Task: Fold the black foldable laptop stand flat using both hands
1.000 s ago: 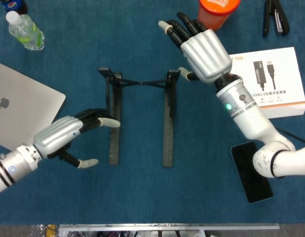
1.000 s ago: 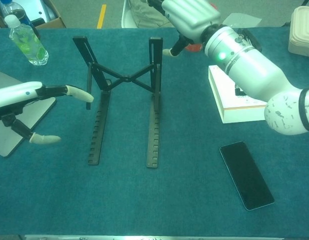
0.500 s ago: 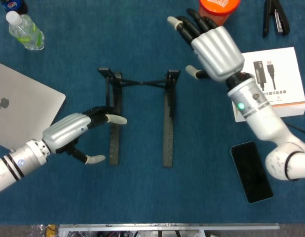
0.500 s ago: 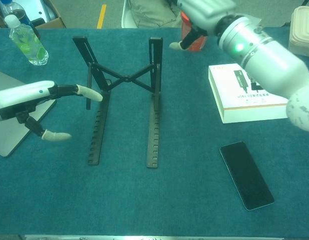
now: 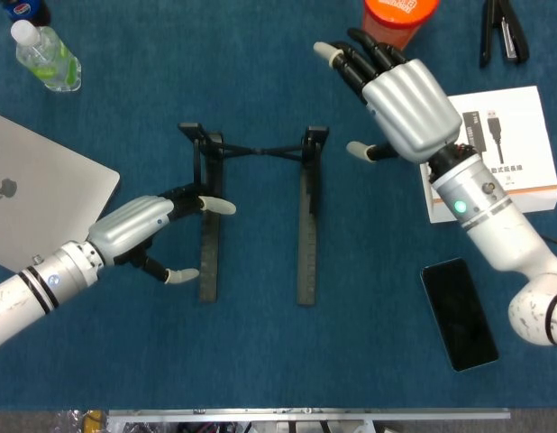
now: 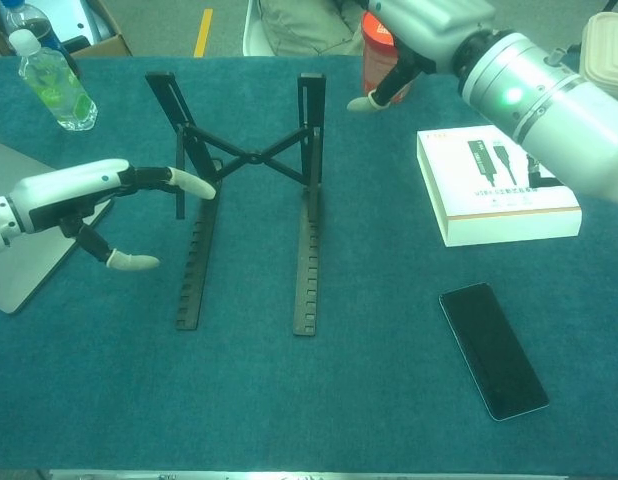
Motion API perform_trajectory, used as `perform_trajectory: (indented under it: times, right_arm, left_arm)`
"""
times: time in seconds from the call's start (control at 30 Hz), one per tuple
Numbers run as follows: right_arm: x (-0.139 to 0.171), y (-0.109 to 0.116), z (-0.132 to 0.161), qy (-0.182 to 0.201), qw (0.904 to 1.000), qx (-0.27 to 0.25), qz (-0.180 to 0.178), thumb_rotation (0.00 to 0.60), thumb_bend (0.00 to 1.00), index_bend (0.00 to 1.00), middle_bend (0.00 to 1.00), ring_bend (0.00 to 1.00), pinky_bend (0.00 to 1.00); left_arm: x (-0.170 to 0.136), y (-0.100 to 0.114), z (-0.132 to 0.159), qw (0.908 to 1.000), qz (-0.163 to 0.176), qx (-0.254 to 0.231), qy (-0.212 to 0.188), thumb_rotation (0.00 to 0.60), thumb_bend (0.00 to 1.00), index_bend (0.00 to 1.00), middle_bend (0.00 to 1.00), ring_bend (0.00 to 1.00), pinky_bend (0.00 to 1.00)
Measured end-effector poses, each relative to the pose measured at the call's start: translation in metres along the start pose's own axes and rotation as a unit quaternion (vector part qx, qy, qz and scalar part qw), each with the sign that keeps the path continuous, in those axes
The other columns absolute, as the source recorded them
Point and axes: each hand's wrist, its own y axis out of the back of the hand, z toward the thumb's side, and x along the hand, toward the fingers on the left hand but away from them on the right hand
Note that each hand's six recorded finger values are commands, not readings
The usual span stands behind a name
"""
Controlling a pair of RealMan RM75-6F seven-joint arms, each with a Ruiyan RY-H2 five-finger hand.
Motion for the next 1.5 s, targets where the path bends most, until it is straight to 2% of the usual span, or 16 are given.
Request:
perform_trajectory:
  times: [0.27, 0.53, 0.83, 1.5]
  right_arm:
    - [-0.006, -0.007, 0.004, 0.003, 1.0000, 0.000, 0.004, 0.600, 0.08, 0.00, 0.14, 0.04, 0.21]
    - [-0.026, -0.023, 0.015, 0.004, 1.0000, 0.000, 0.004, 0.600, 0.08, 0.00, 0.14, 0.04, 0.21]
    - [-0.036, -0.024, 0.028, 0.016, 0.9998, -0.006, -0.012, 0.600, 0.08, 0.00, 0.14, 0.04, 0.21]
    - [-0.035, -0.022, 0.019, 0.006, 0.9999, -0.006, -0.015, 0.600, 0.08, 0.00, 0.14, 0.04, 0.21]
  left_arm:
    - [0.004, 0.002, -0.003, 1.0000, 0.001, -0.001, 0.004, 0.600, 0.24, 0.17, 0.15, 0.03, 0.04]
    - [0.010, 0.005, -0.004, 1.0000, 0.001, 0.000, 0.007, 0.600, 0.24, 0.17, 0.15, 0.03, 0.04]
    - [0.018, 0.006, -0.004, 1.0000, 0.002, 0.001, 0.008, 0.600, 0.24, 0.17, 0.15, 0.03, 0.04]
    - [0.048, 0.010, -0.009, 0.9999, -0.006, 0.007, 0.014, 0.600, 0.24, 0.17, 0.15, 0.03, 0.04]
